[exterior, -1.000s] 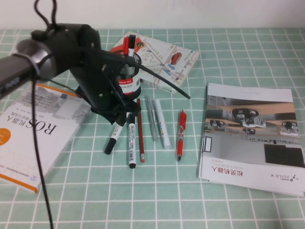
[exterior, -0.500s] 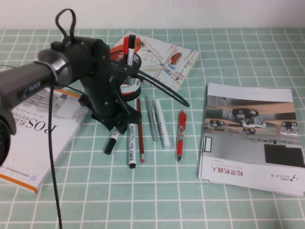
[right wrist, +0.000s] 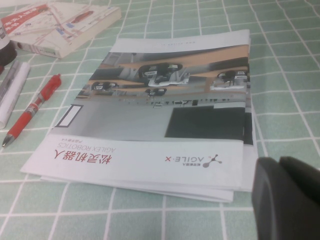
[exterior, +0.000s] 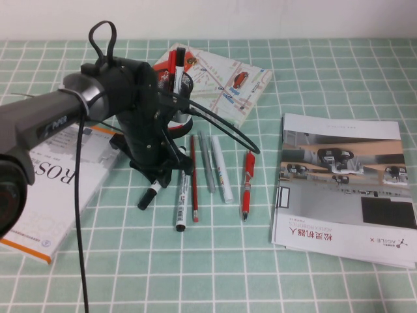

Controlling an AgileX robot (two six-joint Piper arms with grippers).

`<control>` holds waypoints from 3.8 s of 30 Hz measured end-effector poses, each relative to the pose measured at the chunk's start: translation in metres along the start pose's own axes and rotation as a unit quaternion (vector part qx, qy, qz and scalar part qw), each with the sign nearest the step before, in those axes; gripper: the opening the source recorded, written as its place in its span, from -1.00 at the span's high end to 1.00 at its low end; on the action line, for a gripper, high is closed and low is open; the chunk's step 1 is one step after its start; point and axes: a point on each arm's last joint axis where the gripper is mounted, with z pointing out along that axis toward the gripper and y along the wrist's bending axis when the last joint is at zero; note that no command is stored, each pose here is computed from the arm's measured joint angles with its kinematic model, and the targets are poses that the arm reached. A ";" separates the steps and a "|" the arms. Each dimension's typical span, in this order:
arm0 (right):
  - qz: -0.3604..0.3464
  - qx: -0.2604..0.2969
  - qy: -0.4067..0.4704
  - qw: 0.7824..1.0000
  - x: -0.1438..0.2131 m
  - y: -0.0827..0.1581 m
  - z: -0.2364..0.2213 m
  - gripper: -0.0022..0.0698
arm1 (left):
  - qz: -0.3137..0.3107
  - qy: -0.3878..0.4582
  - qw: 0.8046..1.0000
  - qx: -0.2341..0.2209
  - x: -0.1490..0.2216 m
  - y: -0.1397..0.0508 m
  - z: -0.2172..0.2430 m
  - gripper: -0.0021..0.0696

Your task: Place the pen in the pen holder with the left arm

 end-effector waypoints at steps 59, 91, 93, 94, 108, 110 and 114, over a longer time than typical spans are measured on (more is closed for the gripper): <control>0.000 0.000 0.000 1.000 0.000 0.000 0.000 1.00 | -0.100 -0.613 0.783 -0.041 -0.023 0.037 -0.051 0.62; 0.000 0.000 0.000 1.000 0.000 0.000 0.000 1.00 | -0.061 -0.566 0.821 -0.040 -0.027 0.037 -0.012 0.61; 0.000 0.000 0.000 1.000 0.000 0.000 0.000 1.00 | -0.061 -0.562 0.824 -0.040 -0.026 0.037 -0.011 0.56; 0.000 0.000 0.000 1.000 0.000 0.000 0.000 1.00 | -0.061 -0.561 0.824 -0.040 -0.026 0.037 -0.011 0.53; 0.000 0.000 0.000 1.000 0.000 0.000 0.000 1.00 | -0.040 -0.538 0.840 -0.056 -0.021 0.035 -0.042 0.03; 0.000 0.000 0.000 1.000 0.000 0.000 0.000 1.00 | -0.039 -0.521 0.850 -0.058 -0.016 0.034 -0.058 0.16; 0.000 0.000 0.000 1.000 0.000 0.000 0.000 1.00 | -0.038 -0.498 0.864 -0.062 0.000 0.030 -0.106 0.73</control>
